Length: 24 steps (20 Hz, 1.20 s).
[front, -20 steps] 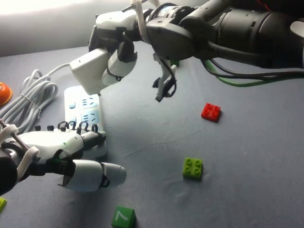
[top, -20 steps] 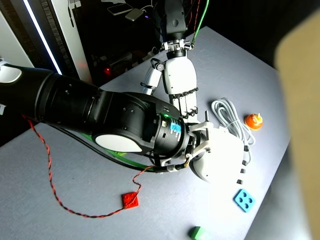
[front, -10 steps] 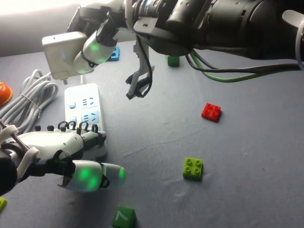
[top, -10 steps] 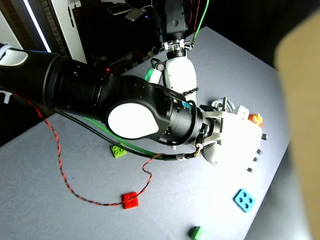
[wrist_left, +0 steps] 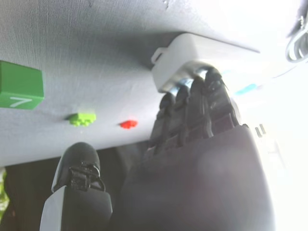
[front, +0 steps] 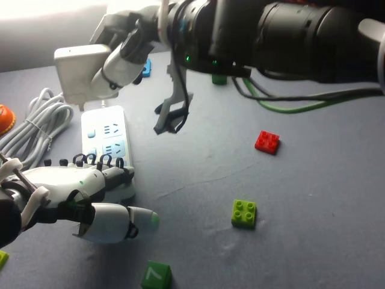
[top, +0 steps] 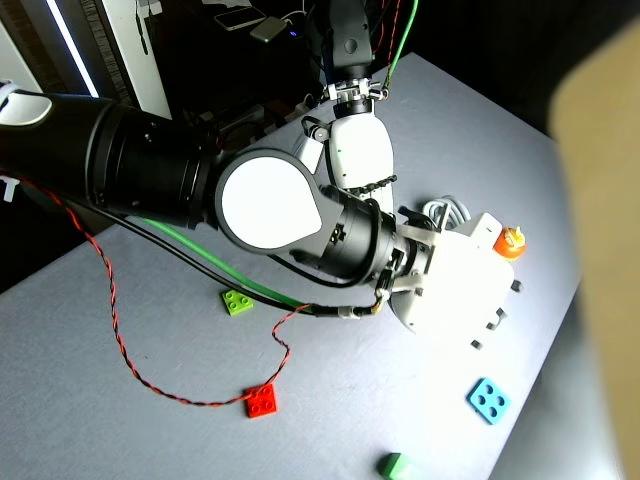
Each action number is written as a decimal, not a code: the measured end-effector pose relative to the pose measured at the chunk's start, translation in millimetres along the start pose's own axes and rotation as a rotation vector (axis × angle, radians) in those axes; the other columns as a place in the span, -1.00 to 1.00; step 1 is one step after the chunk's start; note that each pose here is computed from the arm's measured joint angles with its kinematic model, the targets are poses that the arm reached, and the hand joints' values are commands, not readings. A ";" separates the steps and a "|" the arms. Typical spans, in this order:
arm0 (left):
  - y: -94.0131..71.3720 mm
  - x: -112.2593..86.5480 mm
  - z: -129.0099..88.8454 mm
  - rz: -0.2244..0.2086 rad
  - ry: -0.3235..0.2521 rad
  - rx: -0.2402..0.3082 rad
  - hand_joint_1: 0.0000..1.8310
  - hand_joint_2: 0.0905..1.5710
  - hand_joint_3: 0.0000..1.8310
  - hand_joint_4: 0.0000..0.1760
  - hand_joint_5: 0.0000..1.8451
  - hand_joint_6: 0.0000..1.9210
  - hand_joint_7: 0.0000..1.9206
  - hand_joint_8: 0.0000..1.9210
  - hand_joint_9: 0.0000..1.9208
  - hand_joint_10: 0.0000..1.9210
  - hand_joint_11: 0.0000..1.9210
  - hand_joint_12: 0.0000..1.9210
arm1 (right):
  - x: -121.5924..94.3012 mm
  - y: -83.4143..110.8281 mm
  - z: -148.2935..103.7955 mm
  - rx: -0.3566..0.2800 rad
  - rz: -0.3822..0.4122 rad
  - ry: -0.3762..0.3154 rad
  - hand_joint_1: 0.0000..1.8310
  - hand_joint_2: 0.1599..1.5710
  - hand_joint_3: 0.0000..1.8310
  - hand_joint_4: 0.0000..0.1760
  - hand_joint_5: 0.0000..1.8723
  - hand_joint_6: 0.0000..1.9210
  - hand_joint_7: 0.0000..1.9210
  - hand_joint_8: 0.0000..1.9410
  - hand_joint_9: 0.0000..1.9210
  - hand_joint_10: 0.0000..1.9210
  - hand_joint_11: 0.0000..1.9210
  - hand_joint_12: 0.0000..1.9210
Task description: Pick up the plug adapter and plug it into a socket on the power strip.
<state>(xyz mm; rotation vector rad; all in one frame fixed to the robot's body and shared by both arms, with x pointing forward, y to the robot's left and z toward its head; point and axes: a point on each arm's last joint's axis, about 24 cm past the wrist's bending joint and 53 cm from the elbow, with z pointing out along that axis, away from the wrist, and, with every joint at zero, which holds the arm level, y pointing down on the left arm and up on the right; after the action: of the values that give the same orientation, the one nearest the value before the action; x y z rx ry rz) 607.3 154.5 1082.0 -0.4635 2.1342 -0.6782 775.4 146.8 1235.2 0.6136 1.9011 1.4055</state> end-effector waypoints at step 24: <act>0.5 -0.3 -0.1 0.001 -0.001 -0.001 -1.00 0.45 -1.00 -1.00 -1.00 -1.00 -1.00 -1.00 -1.00 -1.00 -1.00 -1.00 | -0.3 -18.5 0.1 -0.054 -0.182 -0.113 0.35 0.35 -1.00 -1.00 0.11 -0.17 0.02 0.16 -0.05 0.00 -0.18 0.48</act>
<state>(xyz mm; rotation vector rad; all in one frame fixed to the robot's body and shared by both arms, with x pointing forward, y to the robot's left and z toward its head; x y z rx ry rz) 607.4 155.1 1081.9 -0.4639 2.1336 -0.6758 776.2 141.1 1217.6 0.4717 1.7766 1.2751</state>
